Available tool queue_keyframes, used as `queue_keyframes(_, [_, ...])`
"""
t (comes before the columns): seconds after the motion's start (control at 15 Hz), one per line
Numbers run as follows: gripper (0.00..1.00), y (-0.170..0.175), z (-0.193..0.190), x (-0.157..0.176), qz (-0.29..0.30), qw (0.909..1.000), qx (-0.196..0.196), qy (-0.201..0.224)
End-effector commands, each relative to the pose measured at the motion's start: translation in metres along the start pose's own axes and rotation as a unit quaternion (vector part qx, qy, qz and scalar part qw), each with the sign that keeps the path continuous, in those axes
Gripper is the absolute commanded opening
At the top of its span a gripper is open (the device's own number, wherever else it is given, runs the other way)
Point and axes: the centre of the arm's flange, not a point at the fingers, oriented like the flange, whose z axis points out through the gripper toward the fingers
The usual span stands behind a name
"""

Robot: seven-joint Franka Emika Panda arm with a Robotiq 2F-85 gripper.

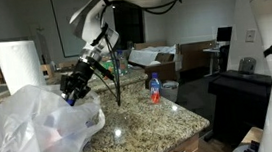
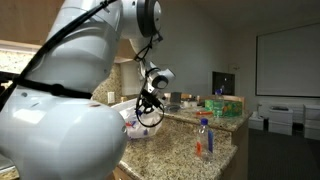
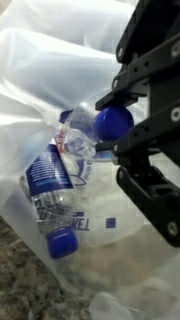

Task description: Pick up the three bottles and put them in the plastic bag.

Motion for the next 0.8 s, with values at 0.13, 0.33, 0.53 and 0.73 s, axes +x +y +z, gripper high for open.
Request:
queue_keyframes(0.13, [0.12, 0.009, 0.045, 0.000, 0.052, 0.9984, 0.004, -0.021])
queue_keyframes(0.33, [0.66, 0.005, 0.014, 0.004, 0.041, 0.9988, -0.028, -0.002])
queue_keyframes(0.53, [0.86, 0.008, -0.032, 0.000, 0.019, 0.9957, -0.089, 0.019])
queue_keyframes(0.73, [0.99, 0.009, -0.080, -0.005, 0.006, 0.9924, -0.112, 0.052])
